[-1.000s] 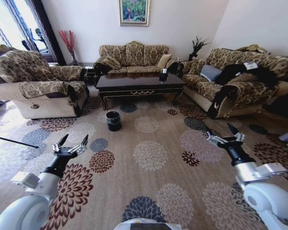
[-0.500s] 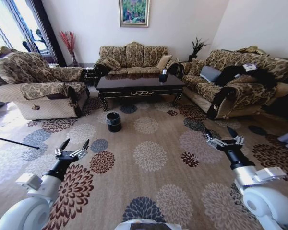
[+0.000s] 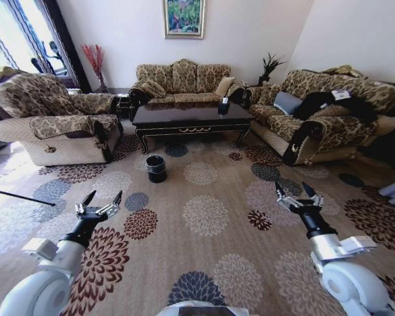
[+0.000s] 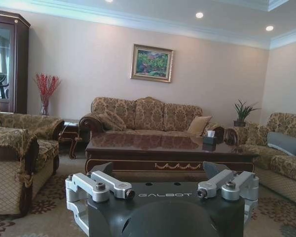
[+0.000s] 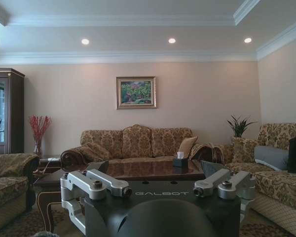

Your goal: Move to the front of the table and pick up the trash from the floor, then place it into the trash bin.

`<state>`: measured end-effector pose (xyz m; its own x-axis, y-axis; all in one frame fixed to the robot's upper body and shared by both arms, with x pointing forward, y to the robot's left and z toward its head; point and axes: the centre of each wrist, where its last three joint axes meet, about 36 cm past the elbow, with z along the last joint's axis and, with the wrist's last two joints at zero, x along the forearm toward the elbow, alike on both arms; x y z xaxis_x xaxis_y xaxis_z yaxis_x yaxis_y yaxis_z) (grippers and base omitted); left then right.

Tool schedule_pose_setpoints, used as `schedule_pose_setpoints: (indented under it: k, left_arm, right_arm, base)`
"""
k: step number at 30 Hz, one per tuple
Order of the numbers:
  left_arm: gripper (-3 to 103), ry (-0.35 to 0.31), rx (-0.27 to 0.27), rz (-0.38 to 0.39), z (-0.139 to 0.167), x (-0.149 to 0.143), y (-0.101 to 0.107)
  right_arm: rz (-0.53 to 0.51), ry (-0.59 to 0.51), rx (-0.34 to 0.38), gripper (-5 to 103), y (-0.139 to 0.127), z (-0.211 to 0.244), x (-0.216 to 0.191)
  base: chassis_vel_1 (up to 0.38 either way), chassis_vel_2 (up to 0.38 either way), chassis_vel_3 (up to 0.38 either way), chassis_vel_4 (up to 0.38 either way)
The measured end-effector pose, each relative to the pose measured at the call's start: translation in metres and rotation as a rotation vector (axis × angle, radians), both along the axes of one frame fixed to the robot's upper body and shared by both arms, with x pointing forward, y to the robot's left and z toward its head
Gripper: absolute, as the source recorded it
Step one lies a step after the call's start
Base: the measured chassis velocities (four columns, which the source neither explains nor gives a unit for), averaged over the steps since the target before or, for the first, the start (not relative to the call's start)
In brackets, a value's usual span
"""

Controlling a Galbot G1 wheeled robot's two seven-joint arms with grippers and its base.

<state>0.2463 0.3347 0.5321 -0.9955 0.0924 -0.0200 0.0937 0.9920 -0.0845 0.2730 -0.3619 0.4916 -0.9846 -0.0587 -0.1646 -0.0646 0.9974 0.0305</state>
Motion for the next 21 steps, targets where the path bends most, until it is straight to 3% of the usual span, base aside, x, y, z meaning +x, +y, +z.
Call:
schedule_pose_setpoints:
  k: [11,14,21]
  left_arm:
    - [100,0.03,0.004,0.034,-0.011,0.005,0.013]
    - [100,0.023,0.009,0.036,-0.011,0.009,0.015]
    - [100,0.035,0.012,0.047,-0.016,0.011,0.016]
  right_arm:
    - [-0.001,0.024,0.021,100,-0.001,-0.012,0.011]
    - [-0.073,0.065,0.014,100,0.001,-0.013,0.014]
    - [-0.041,0.09,0.01,100,0.001,-0.021,0.014]
  base:
    - [0.0,0.0,0.0,0.0]
    - [0.0,0.0,0.0,0.0]
    - [0.0,0.0,0.0,0.0]
